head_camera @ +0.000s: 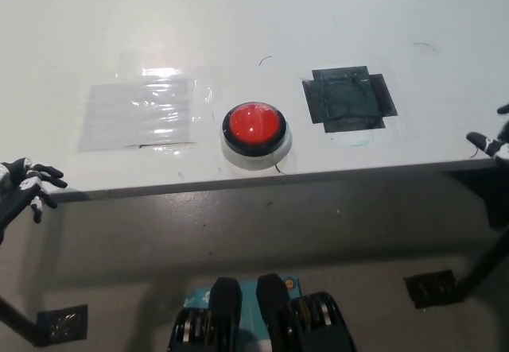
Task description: The robot uses its right hand to make a fist and press the red button kept in the middle of the desk
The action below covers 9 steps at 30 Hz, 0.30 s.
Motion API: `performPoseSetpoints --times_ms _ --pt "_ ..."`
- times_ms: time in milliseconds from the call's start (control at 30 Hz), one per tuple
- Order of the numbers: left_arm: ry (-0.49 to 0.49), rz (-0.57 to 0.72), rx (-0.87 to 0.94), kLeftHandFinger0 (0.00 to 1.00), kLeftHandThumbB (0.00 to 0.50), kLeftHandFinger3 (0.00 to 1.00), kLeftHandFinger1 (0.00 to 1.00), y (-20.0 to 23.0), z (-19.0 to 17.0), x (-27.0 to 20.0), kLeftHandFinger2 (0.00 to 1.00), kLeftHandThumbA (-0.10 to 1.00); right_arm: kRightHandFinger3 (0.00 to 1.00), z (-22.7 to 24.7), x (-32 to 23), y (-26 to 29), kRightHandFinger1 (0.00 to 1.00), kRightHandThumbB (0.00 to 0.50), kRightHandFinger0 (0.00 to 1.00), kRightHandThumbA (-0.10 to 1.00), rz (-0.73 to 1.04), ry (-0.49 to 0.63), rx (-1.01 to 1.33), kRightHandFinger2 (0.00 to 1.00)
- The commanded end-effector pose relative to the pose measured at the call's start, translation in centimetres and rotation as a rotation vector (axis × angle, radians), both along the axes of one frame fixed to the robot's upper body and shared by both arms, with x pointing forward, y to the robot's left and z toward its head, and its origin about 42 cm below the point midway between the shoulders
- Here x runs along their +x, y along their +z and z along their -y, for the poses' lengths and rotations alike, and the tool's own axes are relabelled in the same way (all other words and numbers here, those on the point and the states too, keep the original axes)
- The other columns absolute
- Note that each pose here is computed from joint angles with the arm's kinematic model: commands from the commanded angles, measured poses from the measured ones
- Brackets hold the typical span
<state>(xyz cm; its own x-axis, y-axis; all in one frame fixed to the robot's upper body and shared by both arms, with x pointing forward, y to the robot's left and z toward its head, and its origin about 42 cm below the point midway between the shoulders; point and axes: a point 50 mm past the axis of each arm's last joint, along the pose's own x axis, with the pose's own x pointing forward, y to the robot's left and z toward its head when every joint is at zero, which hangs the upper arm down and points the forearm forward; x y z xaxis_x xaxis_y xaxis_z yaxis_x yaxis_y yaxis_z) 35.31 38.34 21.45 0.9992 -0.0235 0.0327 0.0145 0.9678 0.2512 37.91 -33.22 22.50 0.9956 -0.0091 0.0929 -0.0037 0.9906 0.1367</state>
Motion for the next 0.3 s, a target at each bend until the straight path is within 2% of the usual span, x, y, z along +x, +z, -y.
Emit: performPoseSetpoints --times_ms 0,267 --pt "-0.006 0.053 0.022 0.2 0.0 0.58 0.32 1.88 -0.72 0.21 0.43 0.53 0.45 0.87 0.14 0.97 0.11 0.316 0.02 1.0 0.047 -0.035 0.014 0.23" --pt "-0.003 0.07 0.013 0.18 0.0 0.58 0.31 1.63 -0.44 0.34 0.44 0.53 0.44 1.35 0.8 1.72 0.09 0.311 0.01 1.0 0.055 -0.059 0.014 0.22"
